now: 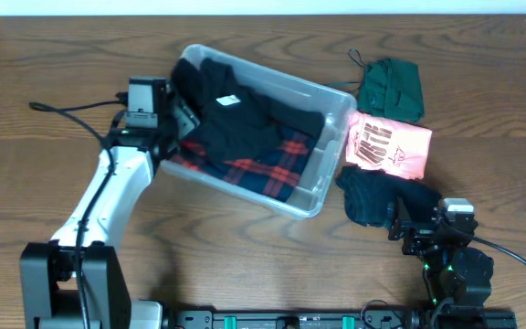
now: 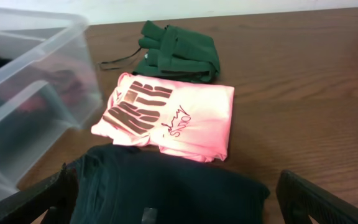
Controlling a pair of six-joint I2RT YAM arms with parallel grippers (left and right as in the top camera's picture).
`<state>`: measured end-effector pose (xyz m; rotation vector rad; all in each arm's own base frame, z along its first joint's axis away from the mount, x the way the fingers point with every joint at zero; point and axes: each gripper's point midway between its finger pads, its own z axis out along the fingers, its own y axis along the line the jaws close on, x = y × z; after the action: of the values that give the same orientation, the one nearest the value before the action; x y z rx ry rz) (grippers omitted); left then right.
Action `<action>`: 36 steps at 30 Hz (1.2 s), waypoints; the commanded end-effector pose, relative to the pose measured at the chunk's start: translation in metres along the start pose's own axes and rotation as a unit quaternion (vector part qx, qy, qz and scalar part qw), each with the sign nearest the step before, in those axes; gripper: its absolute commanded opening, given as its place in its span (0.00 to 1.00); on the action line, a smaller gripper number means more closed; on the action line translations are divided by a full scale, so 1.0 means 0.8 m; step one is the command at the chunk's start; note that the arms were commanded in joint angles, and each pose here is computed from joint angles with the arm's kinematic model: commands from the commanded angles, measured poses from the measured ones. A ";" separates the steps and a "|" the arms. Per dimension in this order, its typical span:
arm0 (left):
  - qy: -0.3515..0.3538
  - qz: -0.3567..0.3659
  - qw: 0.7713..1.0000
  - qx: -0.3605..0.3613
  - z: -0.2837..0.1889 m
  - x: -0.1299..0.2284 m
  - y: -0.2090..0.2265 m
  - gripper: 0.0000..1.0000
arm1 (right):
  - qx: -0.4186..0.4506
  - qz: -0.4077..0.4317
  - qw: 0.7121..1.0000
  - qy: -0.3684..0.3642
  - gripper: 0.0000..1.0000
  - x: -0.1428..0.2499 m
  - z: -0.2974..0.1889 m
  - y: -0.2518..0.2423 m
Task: Pack container
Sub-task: 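Release the black garment and press it down in the bin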
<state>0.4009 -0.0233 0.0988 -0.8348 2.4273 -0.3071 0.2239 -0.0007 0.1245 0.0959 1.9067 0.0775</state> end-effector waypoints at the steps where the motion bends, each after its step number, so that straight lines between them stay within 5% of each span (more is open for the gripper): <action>1: -0.005 0.048 0.998 -0.049 0.004 -0.003 0.034 0.71 | -0.003 0.005 1.000 0.000 0.99 0.001 0.000 0.001; 11: -0.099 0.085 0.991 0.016 -0.068 -0.051 -0.010 0.79 | -0.003 0.005 1.000 0.000 0.99 0.001 0.000 0.001; 15: -0.182 0.147 0.967 0.102 -0.149 -0.095 -0.070 0.84 | -0.003 0.005 1.000 0.000 0.99 0.001 0.000 0.001; 19: -0.234 0.227 0.942 0.080 -0.193 -0.124 -0.071 0.85 | -0.003 0.005 1.000 0.000 0.99 0.001 0.000 0.001; 27: -0.114 0.343 0.932 -0.034 -0.116 -0.104 0.012 0.85 | -0.003 0.005 1.000 0.000 0.99 0.001 0.000 0.001; 36: 0.000 0.416 0.907 -0.063 -0.054 -0.066 0.054 0.84 | -0.003 0.005 1.000 0.000 0.99 0.001 0.000 0.001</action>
<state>0.3930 0.0446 0.1512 0.0759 2.5304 0.1497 0.2239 -0.0007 0.1245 0.0959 1.9067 0.0775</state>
